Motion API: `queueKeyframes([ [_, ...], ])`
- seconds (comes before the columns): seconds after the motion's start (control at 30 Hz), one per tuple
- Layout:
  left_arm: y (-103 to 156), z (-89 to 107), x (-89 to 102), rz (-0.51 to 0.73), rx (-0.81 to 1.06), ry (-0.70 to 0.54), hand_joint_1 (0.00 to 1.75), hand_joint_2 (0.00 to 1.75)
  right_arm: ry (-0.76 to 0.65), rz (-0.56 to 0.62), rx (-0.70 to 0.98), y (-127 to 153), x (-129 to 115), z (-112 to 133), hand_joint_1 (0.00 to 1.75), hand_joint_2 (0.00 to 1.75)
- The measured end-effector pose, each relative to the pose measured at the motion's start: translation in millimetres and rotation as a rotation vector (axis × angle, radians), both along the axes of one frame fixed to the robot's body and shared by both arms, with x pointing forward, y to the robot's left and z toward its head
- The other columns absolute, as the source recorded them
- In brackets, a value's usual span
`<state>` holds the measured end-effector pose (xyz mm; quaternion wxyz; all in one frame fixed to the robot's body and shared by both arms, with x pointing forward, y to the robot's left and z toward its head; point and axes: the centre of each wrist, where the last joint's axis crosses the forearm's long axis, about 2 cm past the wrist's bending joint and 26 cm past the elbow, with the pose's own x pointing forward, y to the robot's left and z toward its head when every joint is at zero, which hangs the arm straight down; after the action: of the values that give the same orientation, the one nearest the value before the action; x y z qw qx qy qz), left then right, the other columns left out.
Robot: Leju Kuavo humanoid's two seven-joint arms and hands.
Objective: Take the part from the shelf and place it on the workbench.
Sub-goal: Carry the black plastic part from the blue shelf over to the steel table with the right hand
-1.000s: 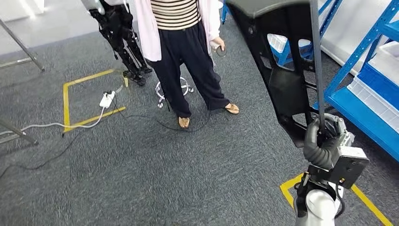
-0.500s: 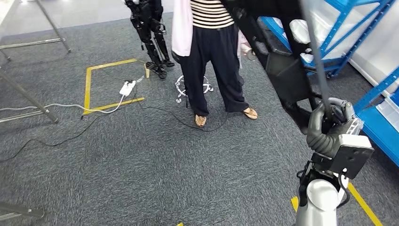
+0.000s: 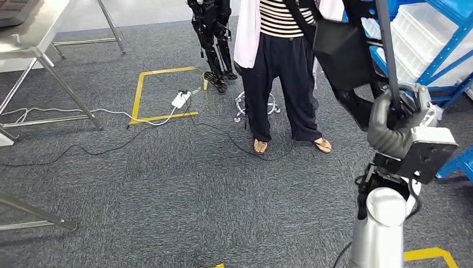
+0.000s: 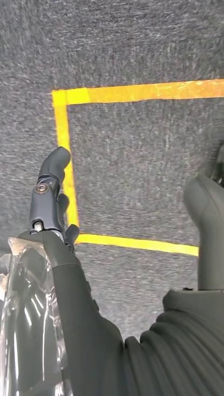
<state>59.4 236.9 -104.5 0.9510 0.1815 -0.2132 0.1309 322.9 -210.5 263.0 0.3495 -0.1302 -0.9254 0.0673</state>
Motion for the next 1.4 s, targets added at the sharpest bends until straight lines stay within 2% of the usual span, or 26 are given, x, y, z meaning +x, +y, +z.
queueKeyframes([
  [0.47, 0.7, 0.2, 2.0, 0.002, -0.004, -0.007, 0.0, 1.75, -0.017, 0.03, -0.024, 10.5, 10.1, 10.6, 1.75, 1.75],
  [0.93, 4.0, -0.6, -0.8, 0.018, 0.0, -0.004, 0.0, 1.75, 0.002, 0.039, -0.041, 18.1, 19.5, 8.5, 1.75, 1.75],
  [1.4, 5.0, 0.0, 4.0, 0.022, -0.004, -0.01, 0.0, 1.75, 0.006, 0.042, -0.043, 24.5, 27.1, 10.3, 1.75, 1.75],
])
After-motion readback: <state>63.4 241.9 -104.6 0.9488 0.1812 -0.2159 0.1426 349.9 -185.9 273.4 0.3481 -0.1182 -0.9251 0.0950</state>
